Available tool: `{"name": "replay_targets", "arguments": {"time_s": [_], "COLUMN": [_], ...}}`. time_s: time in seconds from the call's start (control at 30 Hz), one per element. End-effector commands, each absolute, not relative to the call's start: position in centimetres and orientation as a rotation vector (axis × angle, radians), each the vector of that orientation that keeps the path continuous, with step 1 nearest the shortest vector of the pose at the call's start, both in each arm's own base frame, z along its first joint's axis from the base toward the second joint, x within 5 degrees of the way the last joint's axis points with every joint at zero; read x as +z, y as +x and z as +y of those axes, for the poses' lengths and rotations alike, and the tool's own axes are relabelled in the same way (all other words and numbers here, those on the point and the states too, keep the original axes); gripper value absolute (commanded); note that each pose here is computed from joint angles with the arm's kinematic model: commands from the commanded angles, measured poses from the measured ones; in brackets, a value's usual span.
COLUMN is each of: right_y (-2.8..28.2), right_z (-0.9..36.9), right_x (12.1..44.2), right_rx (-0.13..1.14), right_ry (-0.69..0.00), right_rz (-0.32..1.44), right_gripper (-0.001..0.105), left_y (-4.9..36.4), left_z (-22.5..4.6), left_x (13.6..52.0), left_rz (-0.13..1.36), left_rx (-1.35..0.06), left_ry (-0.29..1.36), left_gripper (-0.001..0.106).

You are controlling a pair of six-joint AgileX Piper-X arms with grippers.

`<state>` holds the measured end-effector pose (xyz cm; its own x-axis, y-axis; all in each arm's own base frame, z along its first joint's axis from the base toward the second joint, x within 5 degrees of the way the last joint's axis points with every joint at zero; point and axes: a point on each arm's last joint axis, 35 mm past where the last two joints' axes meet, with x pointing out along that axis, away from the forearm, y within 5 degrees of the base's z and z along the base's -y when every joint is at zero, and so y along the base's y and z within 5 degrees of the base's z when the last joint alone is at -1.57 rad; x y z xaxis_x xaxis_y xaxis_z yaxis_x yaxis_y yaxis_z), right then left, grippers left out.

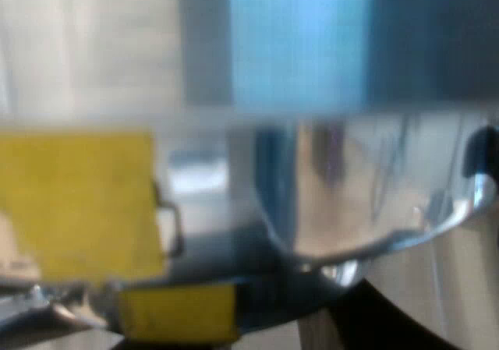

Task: Put the handle in the coffee machine

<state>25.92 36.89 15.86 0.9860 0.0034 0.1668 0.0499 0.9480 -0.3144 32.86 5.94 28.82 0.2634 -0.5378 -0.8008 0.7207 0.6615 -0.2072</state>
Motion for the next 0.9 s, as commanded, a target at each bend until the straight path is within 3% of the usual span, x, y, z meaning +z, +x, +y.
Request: {"name": "replay_targets", "arguments": {"time_s": [0.03, 0.47, 0.9], "right_y": [25.4, 25.4, 25.3], "right_z": [36.6, 36.6, 36.4], "right_x": [21.0, 21.0, 21.9], "right_rx": [-0.044, -0.042, -0.038], "right_ry": [-0.112, -0.112, -0.096], "right_rz": [-0.296, -0.297, -0.312], "right_gripper": [0.024, 0.024, 0.024], "left_y": [32.4, 31.5, 30.7], "left_z": [5.4, 1.7, 1.4], "left_x": [28.6, 28.3, 29.2], "left_rz": [1.028, 1.136, 1.139], "left_rx": [-0.929, -1.084, -1.102], "left_ry": [0.217, 0.256, 0.262], "left_gripper": [0.001, 0.001, 0.0]}}
